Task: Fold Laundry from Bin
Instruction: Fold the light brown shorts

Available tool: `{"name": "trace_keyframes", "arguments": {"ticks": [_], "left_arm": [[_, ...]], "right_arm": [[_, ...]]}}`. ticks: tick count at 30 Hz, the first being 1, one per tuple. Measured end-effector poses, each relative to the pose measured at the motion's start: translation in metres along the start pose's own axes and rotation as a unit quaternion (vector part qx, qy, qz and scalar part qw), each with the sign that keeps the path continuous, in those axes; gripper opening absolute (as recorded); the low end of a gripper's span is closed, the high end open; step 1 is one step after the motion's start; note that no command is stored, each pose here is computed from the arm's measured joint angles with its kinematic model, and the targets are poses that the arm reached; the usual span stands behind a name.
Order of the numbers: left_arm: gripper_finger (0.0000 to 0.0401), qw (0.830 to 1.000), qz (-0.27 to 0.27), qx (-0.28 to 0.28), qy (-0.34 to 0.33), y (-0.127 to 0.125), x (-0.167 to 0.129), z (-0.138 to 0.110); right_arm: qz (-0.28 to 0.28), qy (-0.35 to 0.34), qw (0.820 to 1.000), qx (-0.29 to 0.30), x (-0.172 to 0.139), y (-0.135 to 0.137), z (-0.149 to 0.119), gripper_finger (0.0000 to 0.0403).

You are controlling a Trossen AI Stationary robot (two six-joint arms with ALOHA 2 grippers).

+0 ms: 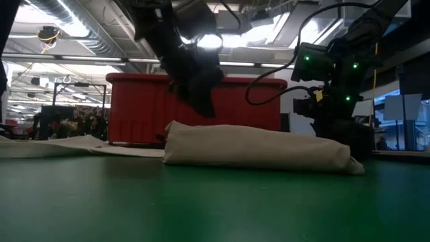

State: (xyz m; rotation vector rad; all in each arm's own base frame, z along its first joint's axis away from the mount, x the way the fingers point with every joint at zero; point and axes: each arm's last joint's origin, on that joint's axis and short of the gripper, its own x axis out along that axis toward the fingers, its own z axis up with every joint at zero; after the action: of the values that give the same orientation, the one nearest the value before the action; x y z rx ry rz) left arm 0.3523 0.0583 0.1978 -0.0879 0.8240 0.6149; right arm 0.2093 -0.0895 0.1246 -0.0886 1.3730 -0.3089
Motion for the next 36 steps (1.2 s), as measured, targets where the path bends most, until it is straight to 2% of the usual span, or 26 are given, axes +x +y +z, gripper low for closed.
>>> {"name": "trace_keyframes", "arguments": {"ticks": [3, 9, 11, 19, 26, 36], "left_arm": [[0.0141, 1.000, -0.021, -0.020, -0.010, 0.000, -0.004, 0.004], [0.0141, 0.990, -0.127, -0.063, -0.014, -0.012, -0.004, 0.007], [0.0141, 0.989, -0.132, -0.065, -0.005, -0.017, 0.000, 0.004], [0.0141, 0.993, -0.100, -0.053, 0.028, -0.023, 0.027, -0.012], [0.0141, 0.996, -0.047, -0.072, 0.040, -0.002, 0.048, -0.015], [0.0141, 0.993, -0.018, -0.111, 0.047, 0.025, 0.059, -0.012]], "right_arm": [[0.000, 0.000, 1.000, 0.000, 0.000, 0.000, 0.000, 0.0007], [-0.001, -0.005, 1.000, 0.001, 0.000, 0.000, 0.001, 0.0007], [-0.003, -0.006, 1.000, 0.001, 0.001, 0.000, 0.001, 0.0007], [-0.004, -0.009, 1.000, 0.002, 0.001, 0.000, 0.001, 0.0007], [-0.004, -0.010, 1.000, 0.002, 0.000, 0.000, 0.002, 0.0007], [-0.004, -0.010, 1.000, 0.002, 0.000, -0.001, 0.002, 0.0007]]}}
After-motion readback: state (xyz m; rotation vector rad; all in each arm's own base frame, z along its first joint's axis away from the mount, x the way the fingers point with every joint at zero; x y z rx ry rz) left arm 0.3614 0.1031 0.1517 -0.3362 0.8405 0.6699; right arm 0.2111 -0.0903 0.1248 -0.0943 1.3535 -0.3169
